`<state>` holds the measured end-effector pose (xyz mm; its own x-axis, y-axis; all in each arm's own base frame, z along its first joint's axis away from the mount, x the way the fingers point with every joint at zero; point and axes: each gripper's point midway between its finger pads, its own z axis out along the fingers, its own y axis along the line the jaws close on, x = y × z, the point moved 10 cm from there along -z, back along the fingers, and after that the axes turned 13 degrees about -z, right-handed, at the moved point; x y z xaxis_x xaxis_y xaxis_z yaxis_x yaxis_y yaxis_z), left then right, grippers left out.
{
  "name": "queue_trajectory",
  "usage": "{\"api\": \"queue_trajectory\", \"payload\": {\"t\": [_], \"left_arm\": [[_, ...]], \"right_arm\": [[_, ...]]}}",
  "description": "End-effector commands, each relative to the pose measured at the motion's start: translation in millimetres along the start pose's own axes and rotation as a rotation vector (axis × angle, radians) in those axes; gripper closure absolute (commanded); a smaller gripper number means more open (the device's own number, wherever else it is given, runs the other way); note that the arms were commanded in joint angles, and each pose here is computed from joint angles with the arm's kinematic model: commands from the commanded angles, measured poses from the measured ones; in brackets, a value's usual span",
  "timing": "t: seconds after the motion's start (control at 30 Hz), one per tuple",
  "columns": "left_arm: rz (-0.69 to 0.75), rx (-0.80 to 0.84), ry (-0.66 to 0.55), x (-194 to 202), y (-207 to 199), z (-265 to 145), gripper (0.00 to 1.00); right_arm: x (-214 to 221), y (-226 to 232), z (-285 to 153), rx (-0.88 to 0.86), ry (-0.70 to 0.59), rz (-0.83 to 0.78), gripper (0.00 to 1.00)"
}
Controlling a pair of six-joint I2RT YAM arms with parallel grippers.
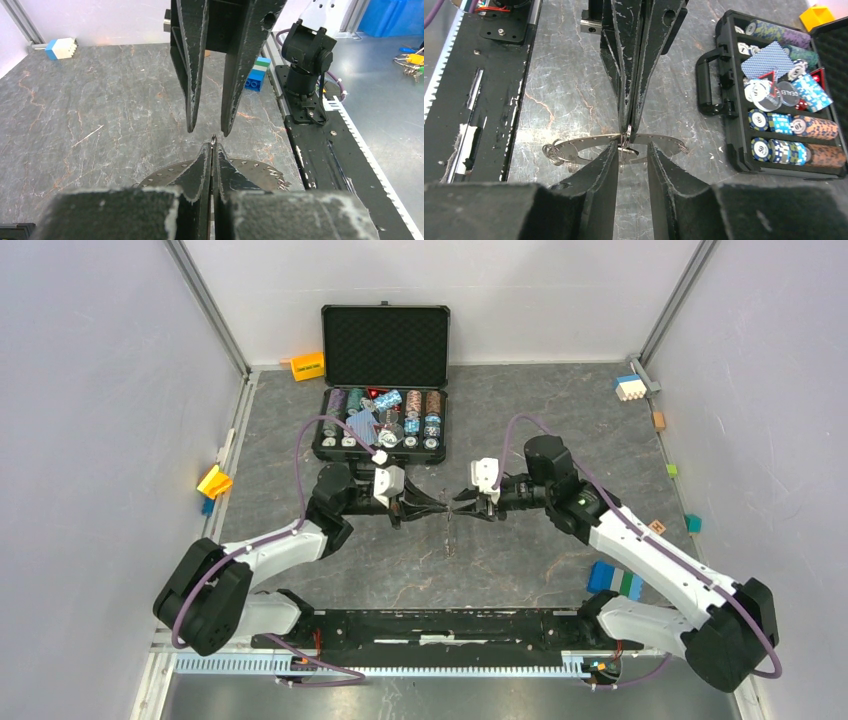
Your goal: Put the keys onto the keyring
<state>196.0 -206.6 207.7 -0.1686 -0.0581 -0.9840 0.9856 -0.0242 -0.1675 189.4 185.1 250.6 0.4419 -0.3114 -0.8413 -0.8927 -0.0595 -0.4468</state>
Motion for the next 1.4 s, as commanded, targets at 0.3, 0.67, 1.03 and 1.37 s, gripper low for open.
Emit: {"api": "queue_trajectory", "payload": {"t": [0.3, 0.67, 1.03, 1.37], "left_arm": [[0.131, 0.029, -0.055, -14, -6, -3, 0.98], [0.132, 0.027, -0.056, -15, -6, -3, 0.98], [0.168, 0.019, -0.040, -13, -2, -2, 0.98], [0.260, -0.051, 0.162, -34, 10, -5, 0.59]], "right_arm": [[-8, -11, 8, -0.053, -0.058, 0.022, 0.77], [-5, -11, 11, -0.053, -0.052, 0.036, 0.90], [-7, -18, 5, 0.009, 0.023, 0.012, 1.00], [-22, -22, 6, 0.055, 0.223, -0.079, 1.00]]}}
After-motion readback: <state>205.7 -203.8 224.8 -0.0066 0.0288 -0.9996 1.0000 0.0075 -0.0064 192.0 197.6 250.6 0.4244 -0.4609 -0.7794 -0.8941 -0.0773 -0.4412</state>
